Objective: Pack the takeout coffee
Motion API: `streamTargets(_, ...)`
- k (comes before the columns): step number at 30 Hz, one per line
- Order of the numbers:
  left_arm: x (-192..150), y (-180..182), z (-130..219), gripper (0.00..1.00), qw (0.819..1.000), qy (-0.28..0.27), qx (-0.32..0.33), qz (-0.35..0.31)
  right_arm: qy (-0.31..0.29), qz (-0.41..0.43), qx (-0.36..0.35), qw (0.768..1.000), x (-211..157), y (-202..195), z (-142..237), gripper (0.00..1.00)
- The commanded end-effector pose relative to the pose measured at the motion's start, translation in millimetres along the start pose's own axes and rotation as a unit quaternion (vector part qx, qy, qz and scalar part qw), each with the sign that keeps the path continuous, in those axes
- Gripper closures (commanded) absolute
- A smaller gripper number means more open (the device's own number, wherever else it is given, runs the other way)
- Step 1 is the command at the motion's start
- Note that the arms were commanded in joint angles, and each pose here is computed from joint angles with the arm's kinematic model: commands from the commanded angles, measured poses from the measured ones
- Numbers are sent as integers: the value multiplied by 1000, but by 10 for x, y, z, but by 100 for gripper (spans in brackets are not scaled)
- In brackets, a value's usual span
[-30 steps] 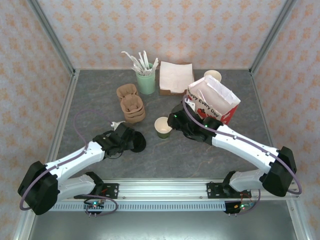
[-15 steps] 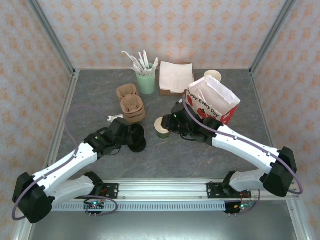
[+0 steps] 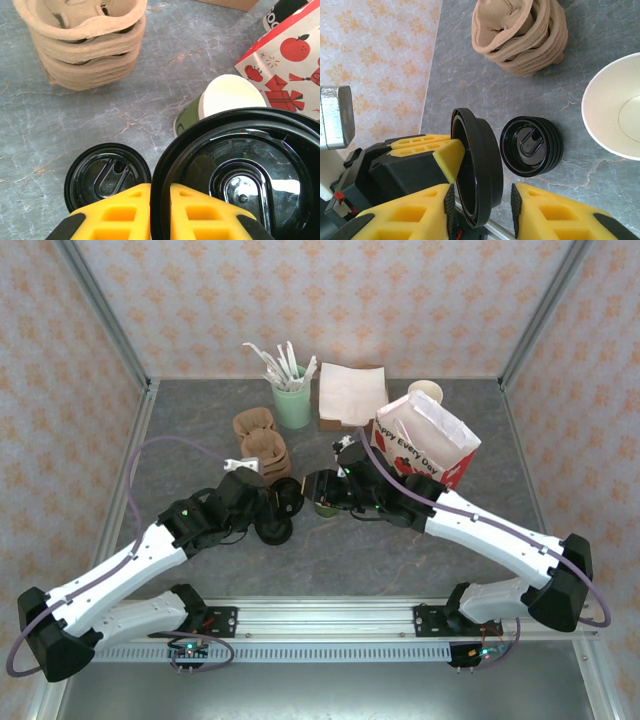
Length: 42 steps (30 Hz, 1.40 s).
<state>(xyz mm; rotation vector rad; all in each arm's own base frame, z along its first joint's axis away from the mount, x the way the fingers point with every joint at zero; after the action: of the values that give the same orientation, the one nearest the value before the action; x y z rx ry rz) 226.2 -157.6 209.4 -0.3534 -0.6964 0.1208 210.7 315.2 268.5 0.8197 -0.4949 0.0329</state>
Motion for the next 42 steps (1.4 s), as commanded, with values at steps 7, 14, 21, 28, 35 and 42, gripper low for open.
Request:
streamTargets(7, 34, -76, 59, 85, 1000, 4, -3, -9, 3, 6, 29, 1000, -27, 101, 116, 64)
streamTargets(14, 46, -134, 94, 85, 1000, 3, -18, -6, 15, 14, 25, 999, -74, 84, 87, 64)
streamTargets(21, 52, -174, 107, 85, 1000, 3, -26, -6, 20, 10, 14, 1000, -95, 31, 15, 64)
streamTargets(28, 52, -196, 110, 85, 1000, 3, -30, -3, 30, 11, 11, 999, -136, 16, -51, 67)
streamTargets(35, 69, -231, 120, 85, 999, 1, -34, -6, 34, 12, 5, 999, -160, 3, -119, 73)
streamTargets(42, 70, -228, 116, 85, 999, 0, -32, -8, 35, 10, -5, 999, -162, -28, -157, 90)
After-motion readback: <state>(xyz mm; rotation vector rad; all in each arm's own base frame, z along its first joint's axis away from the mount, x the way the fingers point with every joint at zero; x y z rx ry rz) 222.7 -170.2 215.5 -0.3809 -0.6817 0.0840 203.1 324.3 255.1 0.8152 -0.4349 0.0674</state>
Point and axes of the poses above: each hand's point on the last joint's axis, 136 mm out from that joint toward the fingers, its own z axis back along the fingers, its own y axis along the line the jaws close on, x = y × z, the point moved 2 cm from there along z, back along the fingers, and after that the axes turned 1 degree about z, right-handed, at the moved point
